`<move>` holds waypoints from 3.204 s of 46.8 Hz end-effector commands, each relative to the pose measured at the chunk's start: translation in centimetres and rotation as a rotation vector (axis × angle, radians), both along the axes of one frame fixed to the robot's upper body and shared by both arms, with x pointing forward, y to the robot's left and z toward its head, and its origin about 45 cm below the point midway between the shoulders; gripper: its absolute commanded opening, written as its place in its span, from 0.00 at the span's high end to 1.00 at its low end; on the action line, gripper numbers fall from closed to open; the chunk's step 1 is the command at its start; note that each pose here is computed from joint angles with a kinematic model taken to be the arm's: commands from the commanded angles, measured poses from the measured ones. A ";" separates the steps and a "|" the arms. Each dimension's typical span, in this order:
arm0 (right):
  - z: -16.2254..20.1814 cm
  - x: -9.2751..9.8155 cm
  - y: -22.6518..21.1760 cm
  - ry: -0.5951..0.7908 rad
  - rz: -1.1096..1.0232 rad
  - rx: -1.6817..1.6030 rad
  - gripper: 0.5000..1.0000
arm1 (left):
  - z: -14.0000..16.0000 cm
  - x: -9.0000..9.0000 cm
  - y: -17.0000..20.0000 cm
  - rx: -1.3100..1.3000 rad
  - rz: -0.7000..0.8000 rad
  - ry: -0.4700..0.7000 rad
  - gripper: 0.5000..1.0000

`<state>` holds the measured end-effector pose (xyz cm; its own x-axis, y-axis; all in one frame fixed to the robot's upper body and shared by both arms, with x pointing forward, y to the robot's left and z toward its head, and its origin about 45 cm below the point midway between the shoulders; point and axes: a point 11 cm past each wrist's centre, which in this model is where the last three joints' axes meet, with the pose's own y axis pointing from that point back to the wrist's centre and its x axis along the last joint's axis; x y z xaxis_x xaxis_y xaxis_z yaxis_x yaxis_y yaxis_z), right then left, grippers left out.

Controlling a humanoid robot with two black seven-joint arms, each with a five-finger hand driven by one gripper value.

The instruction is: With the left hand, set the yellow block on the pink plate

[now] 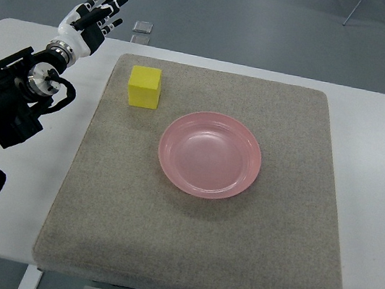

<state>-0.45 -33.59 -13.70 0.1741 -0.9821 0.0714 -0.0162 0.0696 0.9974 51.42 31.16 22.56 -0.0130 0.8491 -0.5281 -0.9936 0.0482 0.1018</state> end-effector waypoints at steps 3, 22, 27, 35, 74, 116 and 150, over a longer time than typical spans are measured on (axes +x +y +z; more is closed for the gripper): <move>0.0 0.0 0.0 0.000 0.000 0.000 0.15 | -0.2 -0.1 0.1 0.004 0.004 0.001 0.02; 0.0 0.0 0.0 0.000 0.000 0.000 0.15 | -0.2 -0.1 0.1 0.013 0.006 0.000 0.02; 0.0 0.0 0.0 0.000 -0.002 0.000 0.15 | -0.5 -0.2 0.1 0.021 0.003 0.006 0.02; 0.0 0.0 0.0 0.000 0.000 0.000 0.15 | -0.5 -0.2 0.0 0.036 -0.007 0.014 0.02; 0.0 0.0 0.0 0.000 0.000 0.000 0.15 | 5.8 0.8 -7.1 0.731 -0.429 0.034 0.04; 0.0 0.0 0.0 0.000 0.000 0.000 0.15 | 6.5 -1.8 -7.8 1.616 -0.849 -0.128 0.03; 0.0 0.0 0.0 0.000 0.000 0.000 0.15 | 4.3 -2.5 -7.1 1.753 -0.929 -0.154 0.02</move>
